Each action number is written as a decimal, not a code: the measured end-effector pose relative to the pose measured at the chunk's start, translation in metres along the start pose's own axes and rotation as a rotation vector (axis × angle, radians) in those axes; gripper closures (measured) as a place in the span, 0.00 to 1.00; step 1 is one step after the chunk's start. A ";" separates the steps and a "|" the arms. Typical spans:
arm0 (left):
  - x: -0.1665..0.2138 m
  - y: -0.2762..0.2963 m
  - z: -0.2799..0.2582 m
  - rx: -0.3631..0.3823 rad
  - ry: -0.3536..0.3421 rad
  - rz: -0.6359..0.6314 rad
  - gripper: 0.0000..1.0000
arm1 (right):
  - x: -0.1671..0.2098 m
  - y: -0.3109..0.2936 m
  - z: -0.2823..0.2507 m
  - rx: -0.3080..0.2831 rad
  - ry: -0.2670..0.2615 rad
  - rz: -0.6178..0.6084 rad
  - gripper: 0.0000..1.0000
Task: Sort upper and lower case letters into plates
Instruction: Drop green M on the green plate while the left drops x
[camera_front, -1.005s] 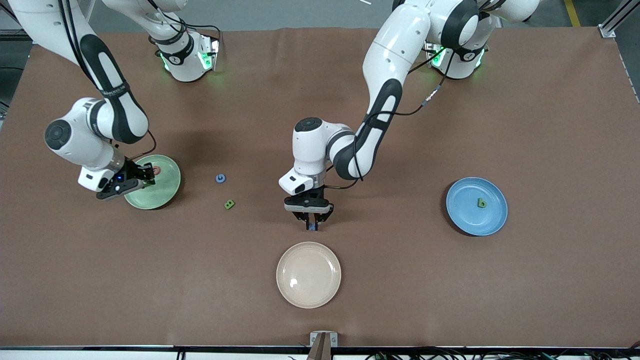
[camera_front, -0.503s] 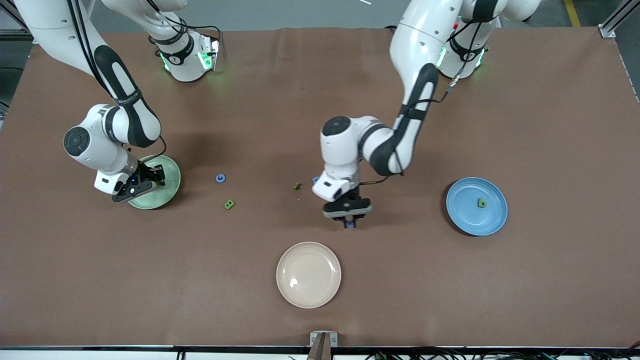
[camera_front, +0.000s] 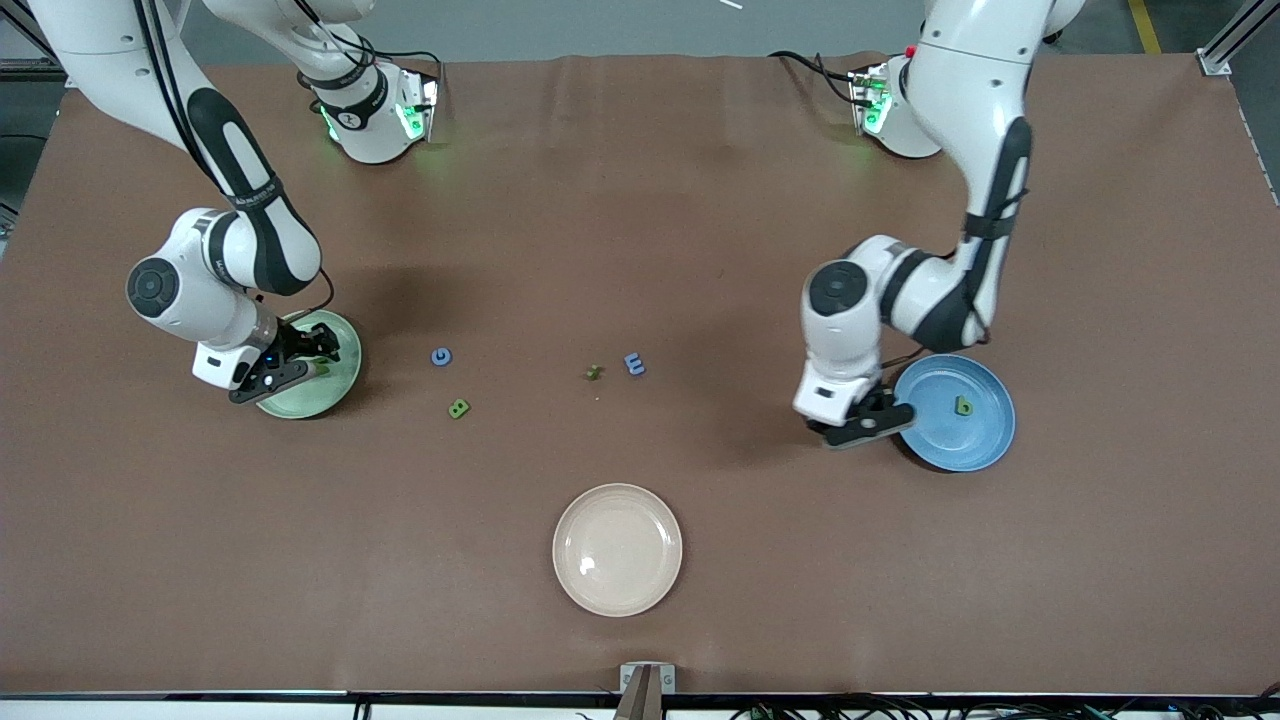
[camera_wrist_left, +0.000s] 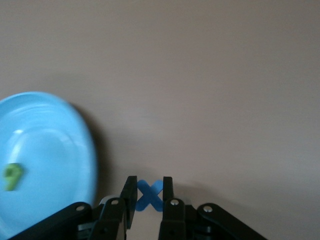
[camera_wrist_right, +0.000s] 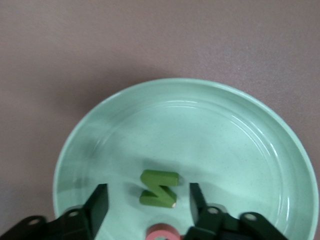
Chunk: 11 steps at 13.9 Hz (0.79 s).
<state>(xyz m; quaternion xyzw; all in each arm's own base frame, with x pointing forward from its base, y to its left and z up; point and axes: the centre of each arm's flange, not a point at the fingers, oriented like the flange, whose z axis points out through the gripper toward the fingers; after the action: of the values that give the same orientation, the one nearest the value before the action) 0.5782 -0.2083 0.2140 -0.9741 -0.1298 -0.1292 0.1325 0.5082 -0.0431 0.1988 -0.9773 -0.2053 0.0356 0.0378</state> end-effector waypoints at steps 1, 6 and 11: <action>0.004 -0.027 0.009 0.017 -0.026 -0.006 0.75 | 0.005 -0.002 -0.012 0.006 0.001 0.006 0.09; -0.008 -0.085 0.030 0.055 -0.102 -0.047 0.75 | 0.058 -0.056 -0.060 0.010 0.019 0.251 0.04; -0.009 -0.098 0.035 0.074 -0.126 -0.062 0.30 | 0.110 -0.133 -0.057 0.001 0.034 0.569 0.03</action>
<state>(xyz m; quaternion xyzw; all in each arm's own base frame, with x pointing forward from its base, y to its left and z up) 0.5492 -0.1093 0.2011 -0.9703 -0.1726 -0.0665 0.1557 0.5605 0.1196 0.2612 -0.9961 0.0781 0.0287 0.0303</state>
